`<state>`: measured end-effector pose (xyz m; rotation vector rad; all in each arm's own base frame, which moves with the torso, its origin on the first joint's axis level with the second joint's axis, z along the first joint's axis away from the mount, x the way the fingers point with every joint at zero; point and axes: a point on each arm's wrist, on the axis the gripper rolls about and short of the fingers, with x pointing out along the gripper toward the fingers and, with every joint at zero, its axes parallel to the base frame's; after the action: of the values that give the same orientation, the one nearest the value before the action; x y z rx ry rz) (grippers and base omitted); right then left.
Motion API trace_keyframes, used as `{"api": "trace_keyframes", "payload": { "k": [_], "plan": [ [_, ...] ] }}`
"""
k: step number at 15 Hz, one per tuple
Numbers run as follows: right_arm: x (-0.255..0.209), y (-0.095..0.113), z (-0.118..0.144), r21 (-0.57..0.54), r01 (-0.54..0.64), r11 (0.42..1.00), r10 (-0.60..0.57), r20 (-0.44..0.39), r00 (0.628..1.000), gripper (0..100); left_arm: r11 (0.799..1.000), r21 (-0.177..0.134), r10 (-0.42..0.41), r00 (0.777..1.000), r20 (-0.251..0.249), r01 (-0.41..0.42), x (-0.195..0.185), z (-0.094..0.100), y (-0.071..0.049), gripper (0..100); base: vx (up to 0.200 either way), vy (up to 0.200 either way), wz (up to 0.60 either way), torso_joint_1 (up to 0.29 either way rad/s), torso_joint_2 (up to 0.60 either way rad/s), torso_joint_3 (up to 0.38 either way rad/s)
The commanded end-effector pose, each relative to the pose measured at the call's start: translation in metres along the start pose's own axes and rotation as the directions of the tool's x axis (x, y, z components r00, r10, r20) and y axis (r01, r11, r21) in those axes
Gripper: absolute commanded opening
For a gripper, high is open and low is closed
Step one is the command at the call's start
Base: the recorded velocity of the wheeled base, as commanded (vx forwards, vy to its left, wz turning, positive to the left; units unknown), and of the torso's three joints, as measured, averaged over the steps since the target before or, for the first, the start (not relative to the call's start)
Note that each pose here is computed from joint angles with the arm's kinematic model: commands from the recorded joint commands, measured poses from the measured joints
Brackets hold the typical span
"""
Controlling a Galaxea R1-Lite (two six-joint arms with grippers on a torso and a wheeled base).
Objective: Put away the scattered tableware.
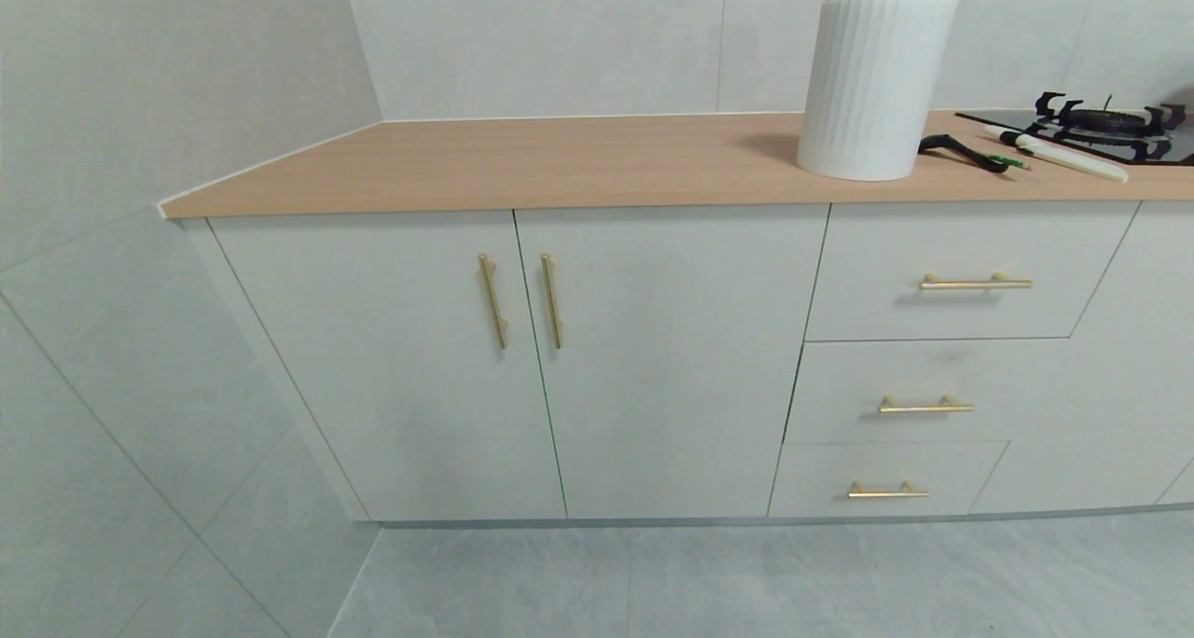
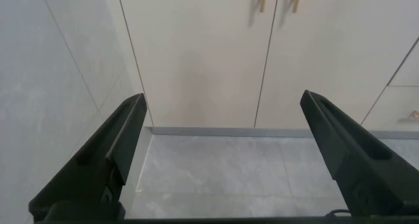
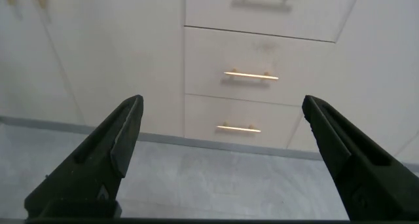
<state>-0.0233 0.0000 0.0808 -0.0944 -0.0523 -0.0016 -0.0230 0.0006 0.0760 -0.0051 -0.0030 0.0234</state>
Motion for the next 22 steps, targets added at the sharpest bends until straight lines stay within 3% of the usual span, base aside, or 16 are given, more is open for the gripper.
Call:
{"api": "trace_keyframes", "payload": {
  "k": [1,5,7,11,13,15,17,18,19,22],
  "plan": [
    [0.0002,-0.0014,-0.0001,-0.001,0.059,0.998,-0.059,-0.009,0.998,100,1.000,0.001,0.001,1.000,-0.001,-0.001,0.0000,-0.0001,0.0000,100,0.000,0.000,0.00,0.000,0.00,0.000],
    [0.0001,-0.0027,-0.0001,0.055,0.120,0.991,-0.120,-0.013,0.993,100,1.000,-0.001,0.000,1.000,0.000,0.000,0.0000,0.0000,0.0000,100,0.000,0.000,0.00,0.000,0.00,0.000],
    [-0.0004,-0.0055,-0.0005,0.152,0.245,0.958,-0.244,-0.026,0.969,100,1.000,-0.001,0.001,1.000,0.000,-0.001,0.0000,0.0000,0.0000,100,0.000,0.000,0.00,0.000,0.00,0.000],
    [0.0000,-0.0041,-0.0001,0.048,0.182,0.982,-0.181,-0.019,0.983,100,1.000,0.001,0.001,1.000,-0.001,-0.001,0.0000,-0.0001,0.0000,100,0.000,0.000,0.00,0.000,0.00,0.000],
    [0.0003,-0.0010,0.0002,0.051,0.042,0.998,-0.042,-0.004,0.999,100,1.000,0.001,0.001,1.000,-0.001,-0.001,0.0000,-0.0001,0.0000,100,0.000,0.000,0.00,0.000,0.00,0.000],
    [0.0003,-0.0007,-0.0001,0.051,0.028,0.998,-0.028,-0.006,1.000,100,1.000,0.002,0.001,1.000,-0.001,-0.001,0.0000,-0.0001,0.0000,100,0.000,0.000,0.00,0.000,0.00,0.000],
    [0.0003,-0.0006,-0.0001,-0.030,0.026,0.999,-0.026,-0.006,1.000,100,1.000,0.001,0.001,1.000,-0.001,-0.001,0.0000,-0.0001,0.0000,100,0.000,0.000,0.00,0.000,0.00,0.000],
    [0.0001,-0.0016,0.0003,-0.019,0.066,0.998,-0.066,-0.008,0.998,100,1.000,-0.001,0.001,1.000,-0.001,-0.001,0.0000,-0.0001,0.0000,100,0.000,0.000,0.00,0.000,0.00,0.000],
    [0.0002,-0.0020,-0.0001,0.058,0.088,0.994,-0.087,-0.019,0.996,100,1.000,-0.001,0.001,1.000,-0.001,-0.001,0.0000,-0.0001,0.0000,100,0.000,0.000,0.00,0.000,0.00,0.000],
    [-0.0001,-0.0016,-0.0006,0.055,0.069,0.996,-0.068,-0.022,0.997,100,1.000,0.004,-0.002,1.000,-0.001,0.002,0.0000,-0.0001,0.0000,100,0.000,0.000,0.00,0.000,0.00,0.000]
  ]
}}
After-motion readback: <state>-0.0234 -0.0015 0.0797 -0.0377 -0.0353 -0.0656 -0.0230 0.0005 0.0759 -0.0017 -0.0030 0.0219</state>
